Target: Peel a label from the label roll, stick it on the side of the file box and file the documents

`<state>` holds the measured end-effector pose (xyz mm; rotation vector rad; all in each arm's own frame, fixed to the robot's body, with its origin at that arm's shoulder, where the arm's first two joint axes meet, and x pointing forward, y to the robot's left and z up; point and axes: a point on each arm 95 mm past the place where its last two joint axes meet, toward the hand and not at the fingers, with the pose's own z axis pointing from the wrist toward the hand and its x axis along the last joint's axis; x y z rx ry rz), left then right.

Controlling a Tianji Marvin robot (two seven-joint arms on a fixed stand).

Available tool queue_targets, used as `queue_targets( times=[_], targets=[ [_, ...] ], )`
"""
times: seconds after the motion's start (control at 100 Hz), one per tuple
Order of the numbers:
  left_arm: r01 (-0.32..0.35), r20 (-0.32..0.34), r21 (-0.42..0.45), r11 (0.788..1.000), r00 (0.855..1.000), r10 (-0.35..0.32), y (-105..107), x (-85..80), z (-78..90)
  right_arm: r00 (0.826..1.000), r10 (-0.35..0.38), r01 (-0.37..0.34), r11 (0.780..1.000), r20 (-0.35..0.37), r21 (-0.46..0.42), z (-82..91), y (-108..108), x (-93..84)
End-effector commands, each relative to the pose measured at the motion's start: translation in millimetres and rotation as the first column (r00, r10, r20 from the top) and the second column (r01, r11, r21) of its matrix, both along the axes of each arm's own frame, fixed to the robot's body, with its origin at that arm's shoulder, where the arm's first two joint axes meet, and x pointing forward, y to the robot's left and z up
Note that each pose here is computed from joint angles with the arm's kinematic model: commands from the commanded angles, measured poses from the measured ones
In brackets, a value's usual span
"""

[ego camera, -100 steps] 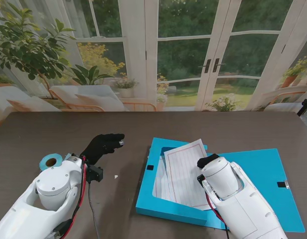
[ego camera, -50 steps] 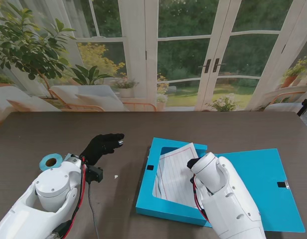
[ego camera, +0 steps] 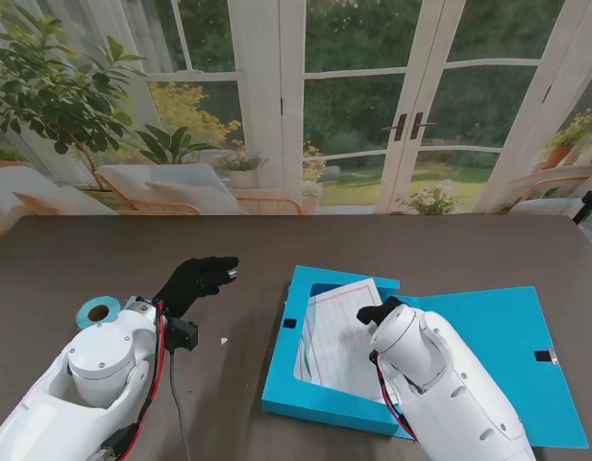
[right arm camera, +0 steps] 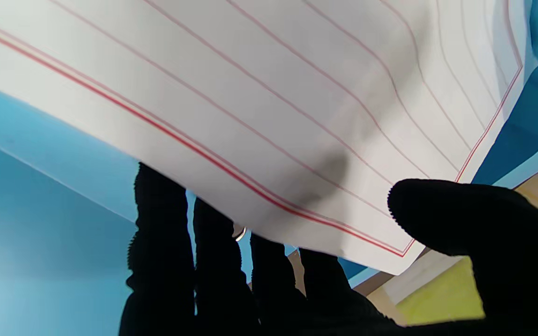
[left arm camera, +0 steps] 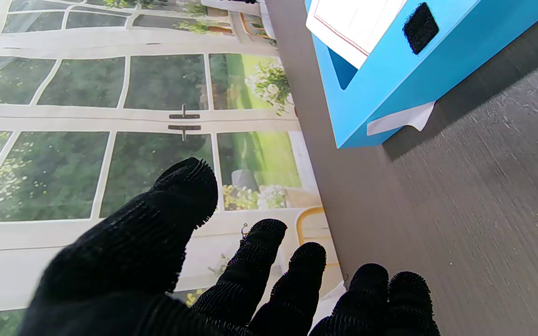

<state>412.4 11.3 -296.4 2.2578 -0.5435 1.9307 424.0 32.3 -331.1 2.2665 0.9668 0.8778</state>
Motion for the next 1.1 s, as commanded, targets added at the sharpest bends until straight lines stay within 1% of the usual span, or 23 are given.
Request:
queue_targets(
  times=[0.0, 0.06, 0.15, 0.26, 0.45, 0.54, 0.6, 0.66, 0.75, 0.86, 1.09],
  targets=[
    [0.021, 0.001, 0.001, 1.0, 1.0, -0.021, -2.6, 0.0, 1.5, 0.998, -0.054, 0.054, 0.999, -0.016, -0.009, -0.7, -6.5, -3.8],
    [0.024, 0.007, 0.007, 1.0, 1.0, -0.024, -3.0, 0.2, 1.9, 1.0, -0.029, 0.029, 0.999, 0.002, -0.023, -0.3, -7.2, -5.2],
    [0.027, 0.018, 0.017, 0.999, 0.999, -0.028, -3.6, 0.7, 2.1, 0.999, 0.004, -0.001, 0.999, 0.054, -0.05, 1.8, -7.4, -6.6],
    [0.027, 0.027, 0.026, 0.999, 0.999, -0.027, -4.2, 1.8, 1.3, 0.991, 0.045, -0.04, 0.998, 0.126, -0.048, 4.7, -6.3, -8.3],
    [0.038, 0.061, 0.081, 0.996, 0.997, -0.043, -4.7, 2.1, 0.3, 0.962, 0.119, -0.11, 0.993, 0.247, -0.05, 10.3, -5.2, -13.3],
    [0.046, 0.073, 0.101, 0.994, 0.996, -0.054, -5.4, 2.2, 1.0, 0.941, 0.163, -0.149, 0.986, 0.296, -0.068, 14.0, -5.4, -14.8],
    [0.05, 0.079, 0.109, 0.993, 0.995, -0.059, -6.0, 2.3, 1.5, 0.928, 0.177, -0.165, 0.984, 0.326, -0.065, 16.0, -5.0, -15.5],
    [0.051, 0.082, 0.111, 0.993, 0.995, -0.061, -6.5, 2.5, 1.8, 0.92, 0.18, -0.173, 0.984, 0.349, -0.05, 17.2, -4.3, -16.2],
    [0.052, 0.083, 0.107, 0.993, 0.995, -0.061, -7.0, 3.1, 1.4, 0.916, 0.174, -0.18, 0.983, 0.361, -0.015, 16.2, -2.5, -16.8],
    [0.052, 0.082, 0.107, 0.993, 0.995, -0.061, -8.1, 2.9, 0.2, 0.925, 0.165, -0.189, 0.981, 0.344, 0.039, 9.2, -0.3, -15.9],
    [0.058, 0.071, 0.111, 0.992, 0.995, -0.066, -9.0, 0.5, -2.8, 0.93, 0.189, -0.215, 0.975, 0.316, 0.049, -13.7, -0.4, -8.9]
  ],
)
